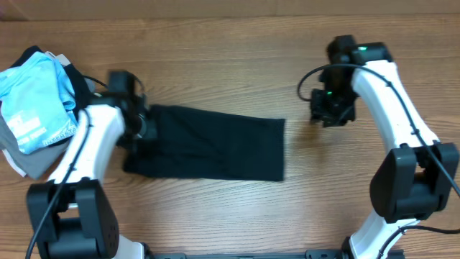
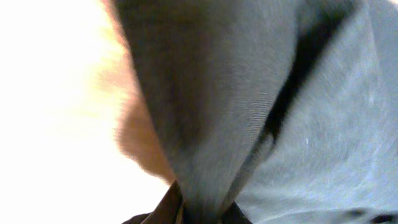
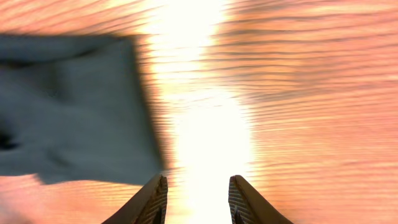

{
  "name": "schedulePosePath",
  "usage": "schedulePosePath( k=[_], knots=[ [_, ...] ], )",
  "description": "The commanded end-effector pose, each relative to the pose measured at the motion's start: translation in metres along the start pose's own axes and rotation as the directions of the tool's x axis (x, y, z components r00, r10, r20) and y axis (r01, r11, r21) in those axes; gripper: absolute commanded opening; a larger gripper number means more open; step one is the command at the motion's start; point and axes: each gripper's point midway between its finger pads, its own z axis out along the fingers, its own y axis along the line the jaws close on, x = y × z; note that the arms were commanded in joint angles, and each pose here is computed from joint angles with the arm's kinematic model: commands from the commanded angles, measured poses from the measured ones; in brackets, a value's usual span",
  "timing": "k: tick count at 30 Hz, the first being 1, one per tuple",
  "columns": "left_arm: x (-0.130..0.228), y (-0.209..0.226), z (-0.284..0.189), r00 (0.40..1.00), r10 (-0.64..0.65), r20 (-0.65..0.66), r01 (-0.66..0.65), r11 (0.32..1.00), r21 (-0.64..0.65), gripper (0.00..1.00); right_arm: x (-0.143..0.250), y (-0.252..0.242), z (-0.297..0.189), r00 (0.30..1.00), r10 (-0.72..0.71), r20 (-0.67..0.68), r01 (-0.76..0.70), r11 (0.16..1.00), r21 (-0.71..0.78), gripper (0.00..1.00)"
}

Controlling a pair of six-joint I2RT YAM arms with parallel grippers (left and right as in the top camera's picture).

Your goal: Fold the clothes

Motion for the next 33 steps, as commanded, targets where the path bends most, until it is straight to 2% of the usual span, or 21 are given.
schedulePosePath(
  k=[1,5,7,11,12,15,18,22,28,33],
  knots=[
    [-0.046,0.021,-0.05,0.99,-0.055,0.13,0.056,0.998,-0.003,0.13,-0.007,-0.02,-0.012,0.998,0.047,0.031,-0.047,0.999,-0.002,0.36],
    [-0.062,-0.021,-0.083,0.984,-0.037,0.174,0.002,0.98,0.198,0.13,-0.007,-0.027,-0.013,0.998,0.048,0.028,-0.048,0.999,-0.004,0.36],
    [-0.058,-0.05,-0.087,0.986,-0.005,0.166,-0.042,0.961,0.275,0.13,-0.007,-0.027,-0.013,0.998,0.048,0.028,-0.048,0.999,-0.004,0.36],
    [-0.03,-0.106,-0.082,0.989,0.1,0.107,-0.128,0.945,0.302,0.13,-0.006,-0.027,-0.013,0.999,0.046,0.024,-0.046,0.999,-0.003,0.36],
    [-0.019,-0.129,-0.08,0.982,0.161,0.1,-0.184,0.935,0.302,0.13,-0.006,-0.027,-0.013,0.999,0.046,0.024,-0.046,0.999,-0.003,0.36],
    [0.0,-0.157,-0.073,0.97,0.225,0.09,-0.241,0.939,0.245,0.15,-0.006,-0.027,-0.013,0.999,0.046,0.023,-0.046,0.999,-0.003,0.36],
    [0.014,-0.176,-0.065,0.952,0.293,0.09,-0.305,0.932,0.194,0.17,-0.005,-0.027,-0.013,0.999,0.041,0.023,-0.041,0.999,-0.003,0.36],
    [0.039,-0.2,-0.037,0.917,0.399,0.025,-0.399,0.907,0.136,0.19,-0.003,-0.027,-0.013,1.0,0.022,0.013,-0.021,1.0,-0.004,0.36],
    [0.055,-0.207,0.006,0.896,0.434,-0.094,-0.424,0.899,0.109,0.18,-0.002,-0.027,-0.013,1.0,0.022,0.009,-0.022,1.0,-0.003,0.36],
    [0.052,-0.205,0.007,0.895,0.435,-0.094,-0.426,0.899,0.107,0.08,-0.002,-0.027,-0.013,1.0,0.022,0.009,-0.022,1.0,-0.004,0.36]
  ],
)
